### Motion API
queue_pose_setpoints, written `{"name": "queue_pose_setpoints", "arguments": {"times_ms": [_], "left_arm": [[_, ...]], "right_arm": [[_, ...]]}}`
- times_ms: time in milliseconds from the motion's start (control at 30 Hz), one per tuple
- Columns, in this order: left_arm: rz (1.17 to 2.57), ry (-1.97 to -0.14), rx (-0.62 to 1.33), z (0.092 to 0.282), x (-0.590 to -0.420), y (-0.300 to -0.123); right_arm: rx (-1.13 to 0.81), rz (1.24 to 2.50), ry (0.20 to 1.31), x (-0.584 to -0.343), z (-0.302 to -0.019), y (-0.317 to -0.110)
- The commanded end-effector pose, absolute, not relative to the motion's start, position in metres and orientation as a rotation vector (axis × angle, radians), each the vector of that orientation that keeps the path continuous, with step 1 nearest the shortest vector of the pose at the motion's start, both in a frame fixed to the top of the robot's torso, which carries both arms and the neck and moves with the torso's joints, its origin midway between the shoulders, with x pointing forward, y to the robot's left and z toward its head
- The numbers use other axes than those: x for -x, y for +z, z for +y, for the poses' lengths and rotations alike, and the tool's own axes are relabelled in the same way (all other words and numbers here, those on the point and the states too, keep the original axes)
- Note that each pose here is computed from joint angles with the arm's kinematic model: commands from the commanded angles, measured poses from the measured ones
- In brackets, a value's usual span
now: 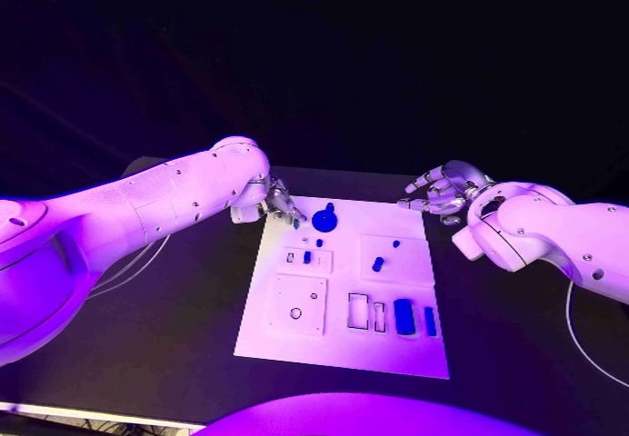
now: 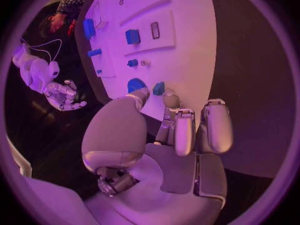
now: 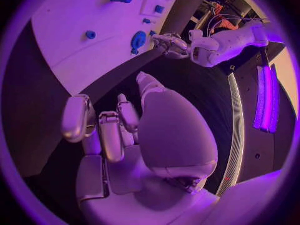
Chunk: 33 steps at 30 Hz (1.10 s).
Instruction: Assemble the parts on the task board
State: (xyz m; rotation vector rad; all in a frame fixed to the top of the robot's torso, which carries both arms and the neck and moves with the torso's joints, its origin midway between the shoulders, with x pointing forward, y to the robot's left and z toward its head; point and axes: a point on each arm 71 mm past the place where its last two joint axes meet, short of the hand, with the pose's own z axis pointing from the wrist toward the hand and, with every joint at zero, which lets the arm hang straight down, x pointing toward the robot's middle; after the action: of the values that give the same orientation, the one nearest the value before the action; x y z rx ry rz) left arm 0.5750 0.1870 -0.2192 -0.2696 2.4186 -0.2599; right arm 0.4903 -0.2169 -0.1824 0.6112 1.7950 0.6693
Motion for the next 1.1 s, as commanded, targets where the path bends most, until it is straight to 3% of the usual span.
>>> {"name": "queue_pose_setpoints", "arguments": {"times_ms": [33,1100], "left_arm": [[2.417,-0.301,0.266,0.1831,-0.5745,-0.2186],[2.405,-0.397,0.353,0.1887,-0.571,-0.2169]], "right_arm": [[-0.594,1.805,0.674,-0.4902,-0.2155,-0.1828],[-0.598,1.803,0.667,-0.4909,-0.2189,-0.1834]]}}
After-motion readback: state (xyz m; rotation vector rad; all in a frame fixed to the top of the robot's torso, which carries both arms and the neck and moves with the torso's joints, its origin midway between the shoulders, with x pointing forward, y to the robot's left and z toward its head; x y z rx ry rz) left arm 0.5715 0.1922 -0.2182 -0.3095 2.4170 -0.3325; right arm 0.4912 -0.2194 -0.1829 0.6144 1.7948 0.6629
